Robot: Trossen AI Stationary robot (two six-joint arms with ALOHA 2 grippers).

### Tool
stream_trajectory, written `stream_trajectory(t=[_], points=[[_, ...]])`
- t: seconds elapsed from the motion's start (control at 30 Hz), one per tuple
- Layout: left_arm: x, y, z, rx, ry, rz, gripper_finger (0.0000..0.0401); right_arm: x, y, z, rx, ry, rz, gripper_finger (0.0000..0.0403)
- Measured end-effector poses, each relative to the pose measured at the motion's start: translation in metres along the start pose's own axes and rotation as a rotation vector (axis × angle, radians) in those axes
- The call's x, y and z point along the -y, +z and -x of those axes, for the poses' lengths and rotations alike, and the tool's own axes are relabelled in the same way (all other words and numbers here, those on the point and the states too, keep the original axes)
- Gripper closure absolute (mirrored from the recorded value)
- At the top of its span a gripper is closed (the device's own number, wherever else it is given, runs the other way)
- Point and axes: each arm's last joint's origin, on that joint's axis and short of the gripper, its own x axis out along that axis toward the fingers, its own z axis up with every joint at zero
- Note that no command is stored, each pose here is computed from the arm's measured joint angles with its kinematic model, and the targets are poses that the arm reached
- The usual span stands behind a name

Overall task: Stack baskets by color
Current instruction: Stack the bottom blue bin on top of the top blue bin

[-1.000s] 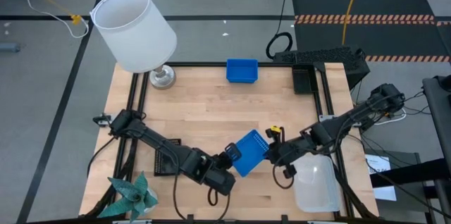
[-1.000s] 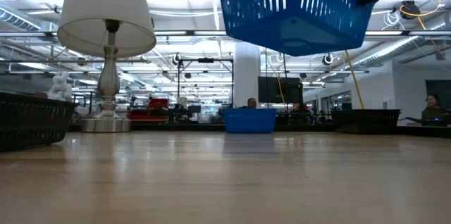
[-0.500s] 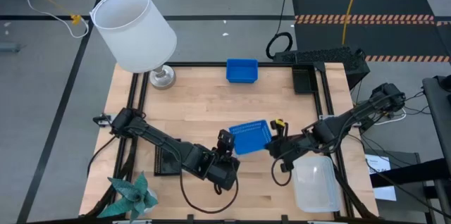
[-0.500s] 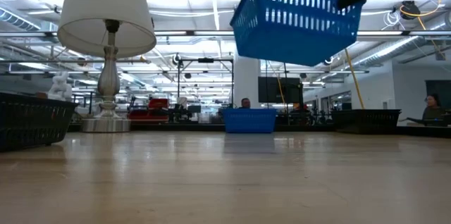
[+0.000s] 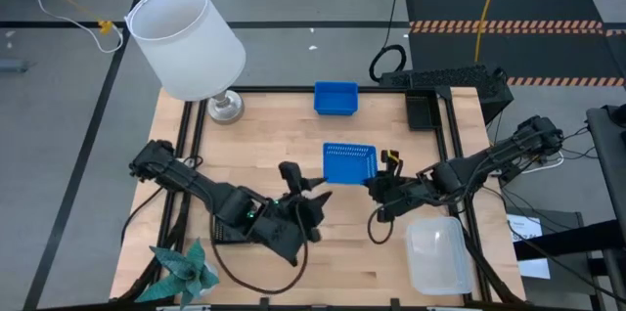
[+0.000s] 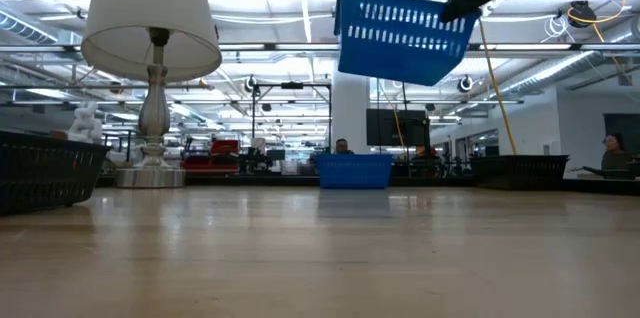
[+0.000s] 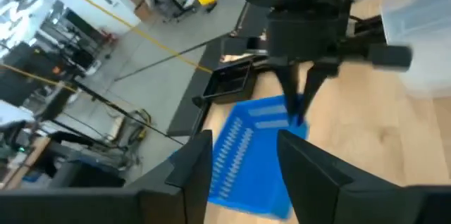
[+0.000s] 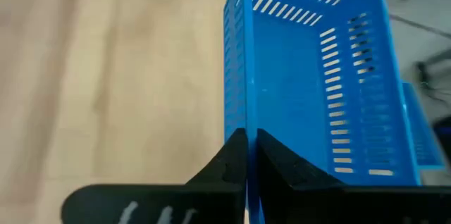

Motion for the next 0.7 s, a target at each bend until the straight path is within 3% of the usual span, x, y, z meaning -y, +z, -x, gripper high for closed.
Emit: stream_trajectory(t=[0.2, 0.3, 0.57, 0.7], points=[[0.024, -0.011, -0.021, -0.052, -0.232, -0.108, 0.0255, 0.005, 0.002, -0.005, 0.001, -0.051, -0.018, 0.0395], [0.025, -0.021, -0.043, -0.122, -0.222, -0.168, 0.0243, 0.004, 0.002, -0.007, 0.002, -0.048, -0.019, 0.0394], [0.026, -0.04, -0.092, -0.226, -0.188, -0.204, 0.0145, 0.001, 0.002, -0.011, -0.011, -0.023, 0.011, 0.0394], [0.023, -0.044, -0.105, -0.249, -0.177, -0.199, 0.0142, 0.001, 0.002, -0.011, -0.011, -0.023, 0.023, 0.0394]])
